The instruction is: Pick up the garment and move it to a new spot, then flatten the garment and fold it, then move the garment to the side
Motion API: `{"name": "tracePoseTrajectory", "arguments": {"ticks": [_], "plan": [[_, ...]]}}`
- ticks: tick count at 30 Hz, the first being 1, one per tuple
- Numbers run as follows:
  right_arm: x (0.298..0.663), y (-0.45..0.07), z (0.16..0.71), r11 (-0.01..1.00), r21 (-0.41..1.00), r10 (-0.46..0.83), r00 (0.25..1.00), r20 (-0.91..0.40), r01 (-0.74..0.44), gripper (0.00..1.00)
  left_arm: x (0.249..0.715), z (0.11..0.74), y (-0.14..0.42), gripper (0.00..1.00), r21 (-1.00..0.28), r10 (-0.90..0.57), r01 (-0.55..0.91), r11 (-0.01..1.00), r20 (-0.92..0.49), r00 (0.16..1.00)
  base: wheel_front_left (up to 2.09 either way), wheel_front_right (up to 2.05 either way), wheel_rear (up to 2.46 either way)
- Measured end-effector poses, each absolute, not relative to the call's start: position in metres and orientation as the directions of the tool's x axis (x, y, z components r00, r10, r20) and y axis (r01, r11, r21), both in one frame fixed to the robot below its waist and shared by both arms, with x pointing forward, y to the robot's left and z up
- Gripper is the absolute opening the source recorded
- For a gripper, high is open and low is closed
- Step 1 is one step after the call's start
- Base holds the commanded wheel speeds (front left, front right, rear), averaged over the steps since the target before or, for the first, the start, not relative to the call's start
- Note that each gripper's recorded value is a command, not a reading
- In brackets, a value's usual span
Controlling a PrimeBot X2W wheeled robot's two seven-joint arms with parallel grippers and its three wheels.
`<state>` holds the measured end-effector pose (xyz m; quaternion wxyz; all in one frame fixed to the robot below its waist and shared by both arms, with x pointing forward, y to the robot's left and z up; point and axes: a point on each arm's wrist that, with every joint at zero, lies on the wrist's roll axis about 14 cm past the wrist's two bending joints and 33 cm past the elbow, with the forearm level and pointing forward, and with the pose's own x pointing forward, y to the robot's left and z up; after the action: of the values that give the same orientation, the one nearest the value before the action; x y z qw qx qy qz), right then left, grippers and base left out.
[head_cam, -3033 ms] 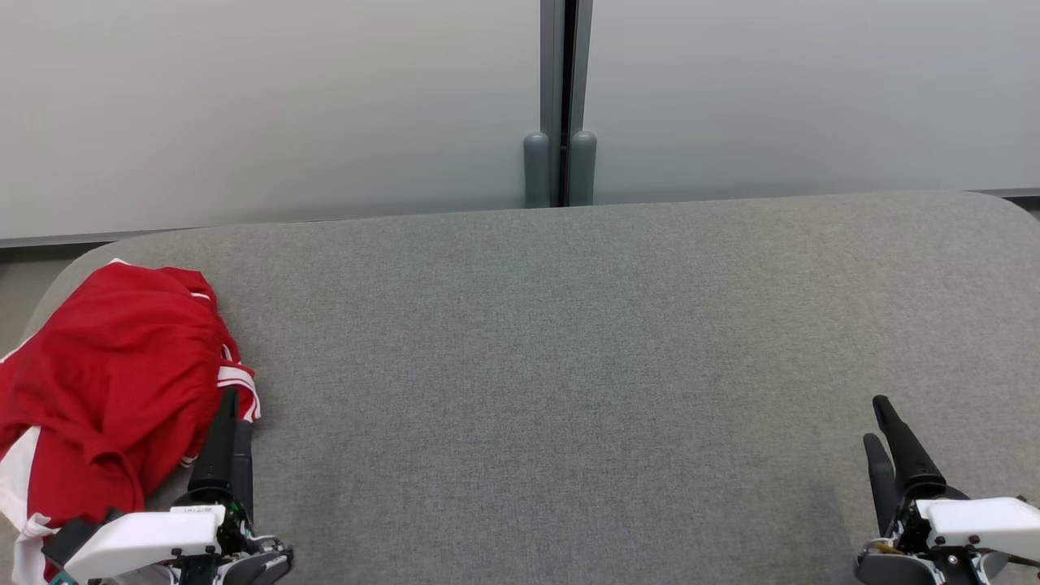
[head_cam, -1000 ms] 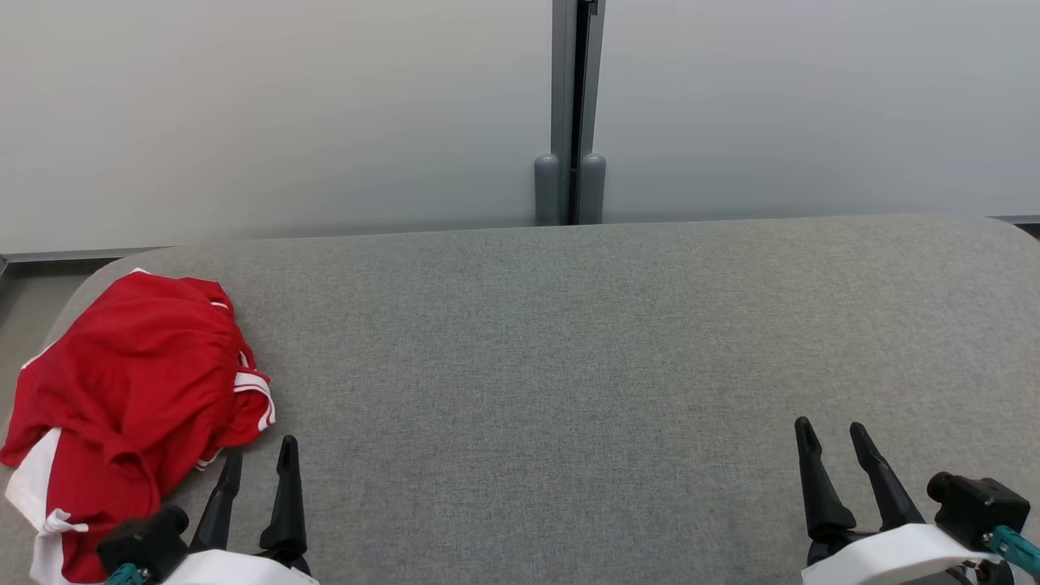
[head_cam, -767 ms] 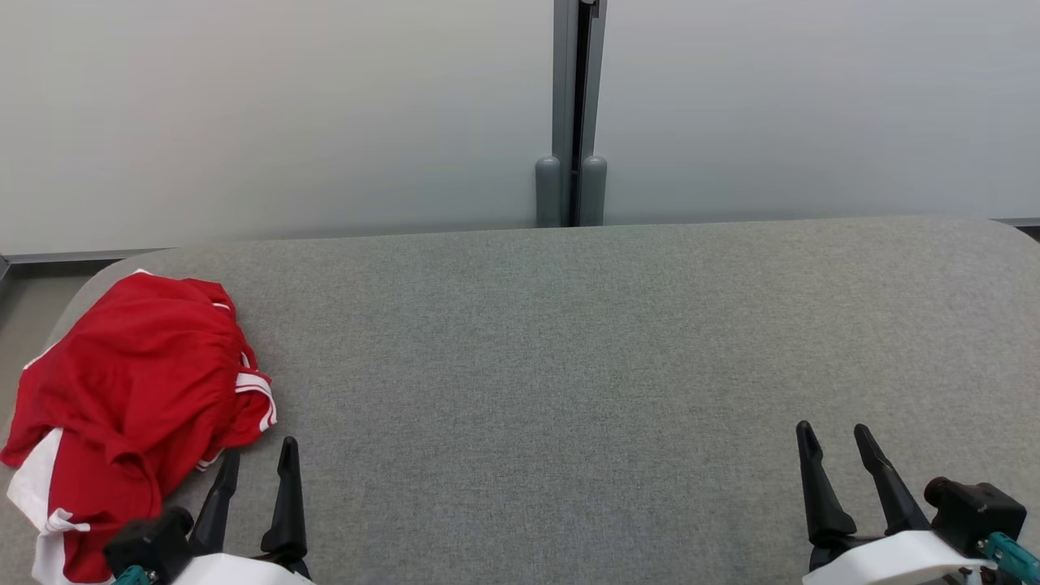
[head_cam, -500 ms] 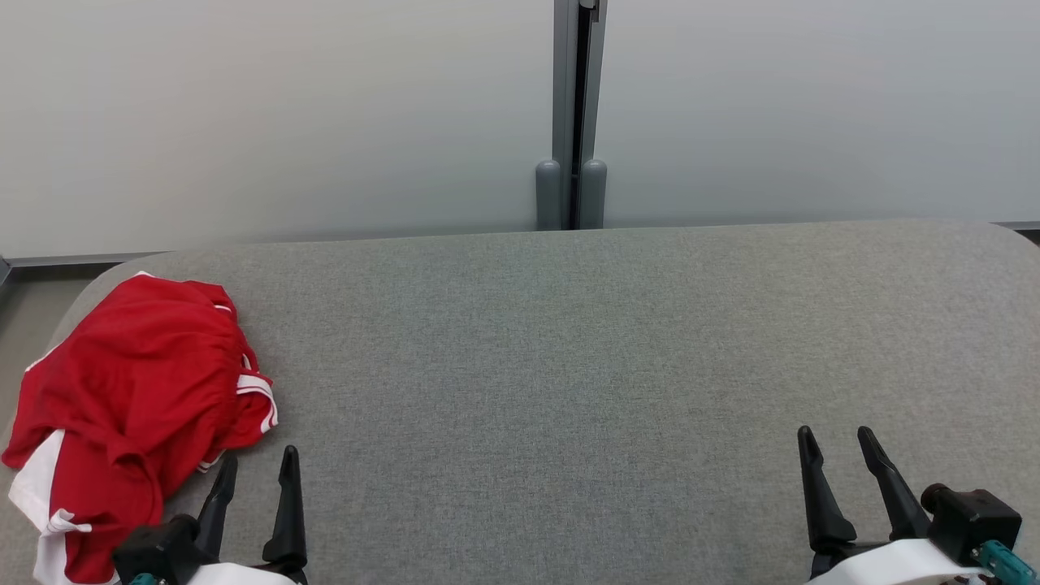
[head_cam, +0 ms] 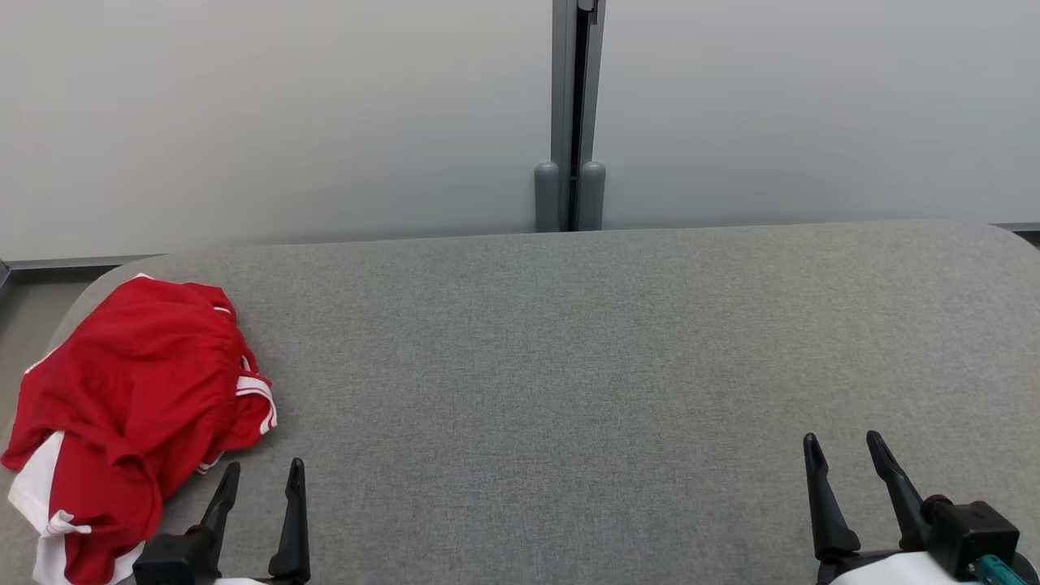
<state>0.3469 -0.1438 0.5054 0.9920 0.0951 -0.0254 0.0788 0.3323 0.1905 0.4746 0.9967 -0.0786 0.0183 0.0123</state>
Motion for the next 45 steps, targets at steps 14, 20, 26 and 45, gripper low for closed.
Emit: {"name": "tracePoseTrajectory", "arguments": {"ticks": [14,20,26,45], "plan": [[0.342,-0.144,0.504,0.979,0.117,0.159,0.985,0.073,-0.167,1.00,0.327,0.475,0.187,1.00,-0.051,0.002,-0.003,0.999,-0.022,1.000,0.00,0.00,0.00],[0.341,-0.141,0.506,0.980,0.080,0.174,0.981,0.082,-0.181,1.00,0.324,0.476,0.188,1.00,-0.009,-0.003,0.003,1.000,-0.014,1.000,0.00,0.00,0.00],[0.341,-0.135,0.508,0.979,0.050,0.195,0.976,0.093,-0.200,1.00,0.322,0.476,0.188,1.00,0.026,-0.006,0.006,1.000,-0.008,1.000,0.00,0.00,0.00],[0.348,-0.041,0.513,0.878,0.059,0.469,0.878,0.101,-0.476,1.00,0.260,0.468,0.260,1.00,-0.012,0.264,-0.264,0.964,-0.020,0.964,0.00,0.00,0.00]]}}
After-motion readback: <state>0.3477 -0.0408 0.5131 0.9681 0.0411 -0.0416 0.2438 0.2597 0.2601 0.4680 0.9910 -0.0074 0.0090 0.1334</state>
